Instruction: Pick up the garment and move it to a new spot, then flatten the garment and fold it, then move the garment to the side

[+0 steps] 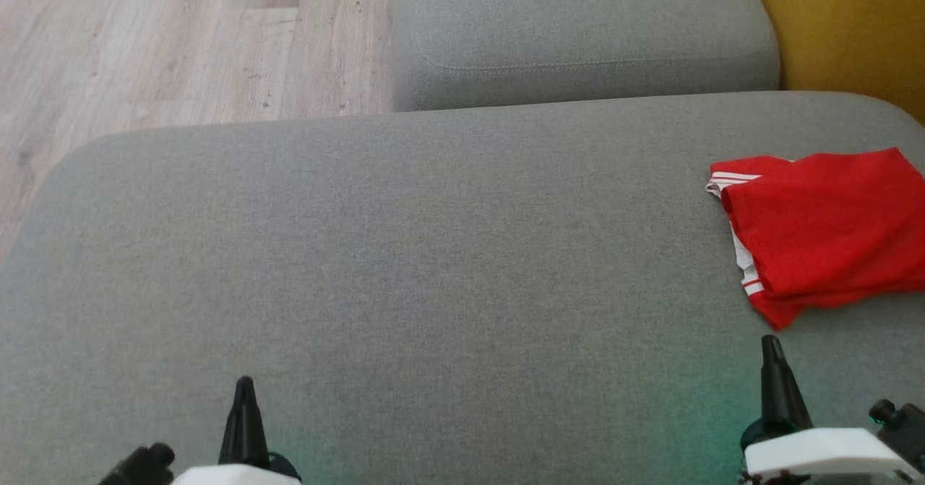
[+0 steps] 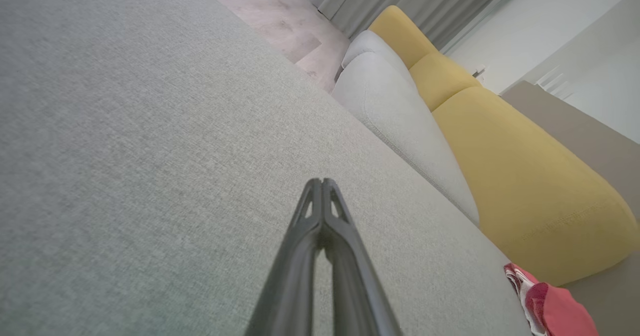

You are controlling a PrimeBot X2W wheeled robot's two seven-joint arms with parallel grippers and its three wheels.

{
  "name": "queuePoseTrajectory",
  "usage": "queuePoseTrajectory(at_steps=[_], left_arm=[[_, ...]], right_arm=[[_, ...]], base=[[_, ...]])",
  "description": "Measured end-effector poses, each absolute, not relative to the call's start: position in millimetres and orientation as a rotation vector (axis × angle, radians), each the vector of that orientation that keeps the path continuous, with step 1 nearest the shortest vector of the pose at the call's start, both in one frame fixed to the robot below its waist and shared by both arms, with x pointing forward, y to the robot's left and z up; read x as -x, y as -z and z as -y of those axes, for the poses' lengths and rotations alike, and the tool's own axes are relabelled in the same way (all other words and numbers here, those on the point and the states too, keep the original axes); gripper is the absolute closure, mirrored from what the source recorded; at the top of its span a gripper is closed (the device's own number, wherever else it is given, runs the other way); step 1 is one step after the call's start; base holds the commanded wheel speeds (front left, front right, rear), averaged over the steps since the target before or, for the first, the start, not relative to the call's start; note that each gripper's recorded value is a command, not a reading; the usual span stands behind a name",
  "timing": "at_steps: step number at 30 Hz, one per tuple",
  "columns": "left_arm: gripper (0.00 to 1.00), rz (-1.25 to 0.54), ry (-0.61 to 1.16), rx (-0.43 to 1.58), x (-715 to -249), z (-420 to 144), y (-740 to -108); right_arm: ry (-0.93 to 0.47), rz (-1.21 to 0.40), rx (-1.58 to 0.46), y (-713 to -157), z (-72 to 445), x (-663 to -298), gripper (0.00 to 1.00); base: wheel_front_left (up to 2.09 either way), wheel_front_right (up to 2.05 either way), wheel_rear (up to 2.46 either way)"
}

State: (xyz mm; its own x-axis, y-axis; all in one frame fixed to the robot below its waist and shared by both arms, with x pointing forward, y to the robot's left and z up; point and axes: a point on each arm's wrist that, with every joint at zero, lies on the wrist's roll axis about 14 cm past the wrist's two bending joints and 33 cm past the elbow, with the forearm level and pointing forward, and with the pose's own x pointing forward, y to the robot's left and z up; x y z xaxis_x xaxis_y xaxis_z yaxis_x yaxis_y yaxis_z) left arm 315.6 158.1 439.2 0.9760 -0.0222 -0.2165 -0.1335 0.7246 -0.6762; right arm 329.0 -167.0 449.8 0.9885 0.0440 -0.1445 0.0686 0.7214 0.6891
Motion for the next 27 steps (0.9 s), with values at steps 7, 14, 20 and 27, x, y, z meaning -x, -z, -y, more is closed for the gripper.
queuePoseTrajectory(at_steps=[7, 14, 20, 27], left_arm=[[1.00, -0.213, -0.065, 0.839, -322.6, -159.6, -442.8], [1.00, -0.222, -0.080, 0.919, -324.6, -163.1, -440.9], [1.00, -0.208, -0.080, 0.988, -332.6, -165.6, -446.3], [1.00, -0.207, -0.085, 1.070, -336.4, -167.9, -446.9]], right_arm=[[0.042, -0.156, -0.846, -448.4, 172.6, -330.9, 1.00], [0.057, -0.155, -0.928, -449.6, 175.9, -335.6, 1.00], [0.063, -0.142, -0.996, -453.9, 178.2, -341.2, 1.00], [0.083, -0.145, -1.076, -452.2, 182.0, -342.5, 1.00]], base=[[0.00, 0.00, 0.00], [0.00, 0.00, 0.00], [0.00, 0.00, 0.00], [0.00, 0.00, 0.00]])
